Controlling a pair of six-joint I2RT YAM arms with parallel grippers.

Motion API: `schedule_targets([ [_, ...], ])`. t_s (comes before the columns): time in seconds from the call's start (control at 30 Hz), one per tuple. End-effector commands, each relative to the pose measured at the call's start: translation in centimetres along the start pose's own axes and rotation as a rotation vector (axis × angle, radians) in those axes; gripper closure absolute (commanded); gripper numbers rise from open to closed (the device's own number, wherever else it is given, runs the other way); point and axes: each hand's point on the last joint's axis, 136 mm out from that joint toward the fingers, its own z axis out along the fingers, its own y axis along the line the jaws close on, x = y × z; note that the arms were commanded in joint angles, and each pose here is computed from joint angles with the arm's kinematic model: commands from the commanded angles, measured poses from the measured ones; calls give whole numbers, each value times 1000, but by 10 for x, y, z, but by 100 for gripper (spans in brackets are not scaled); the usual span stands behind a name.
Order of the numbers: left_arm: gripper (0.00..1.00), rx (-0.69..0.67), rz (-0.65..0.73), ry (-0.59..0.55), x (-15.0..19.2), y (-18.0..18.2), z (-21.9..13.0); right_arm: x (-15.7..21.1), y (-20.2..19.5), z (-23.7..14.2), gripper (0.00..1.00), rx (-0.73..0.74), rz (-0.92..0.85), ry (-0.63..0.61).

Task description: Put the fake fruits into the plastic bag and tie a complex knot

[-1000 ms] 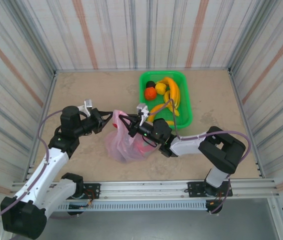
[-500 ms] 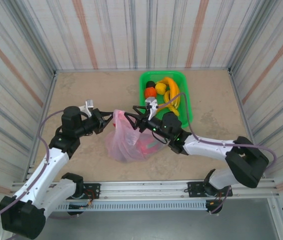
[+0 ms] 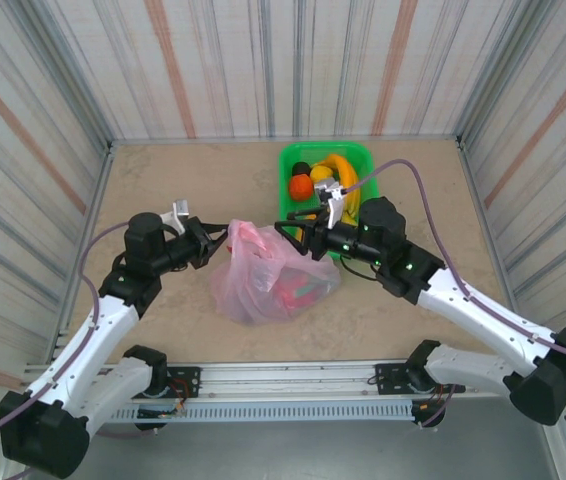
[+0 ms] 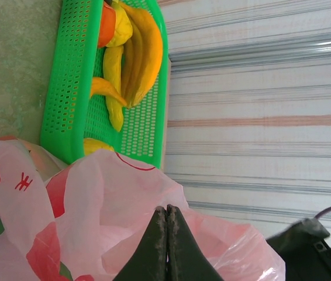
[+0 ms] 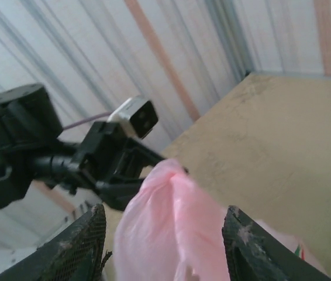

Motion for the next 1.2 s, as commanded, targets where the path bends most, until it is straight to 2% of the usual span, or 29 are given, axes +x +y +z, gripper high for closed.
schedule_targets([
  [0.0, 100, 14, 2, -19, -2, -8, -3, 42, 12, -9, 55, -28, 149, 187],
  [0.3, 100, 10, 2, -17, 0, -8, -7, 70, 25, 2, 63, 53, 143, 265],
  [0.43, 100, 7, -2, -16, 1, -6, -7, 73, 21, 12, 65, 137, 61, 296],
  [1.17, 100, 7, -5, -7, 3, -9, -7, 83, -4, 41, 63, 306, -58, 330],
])
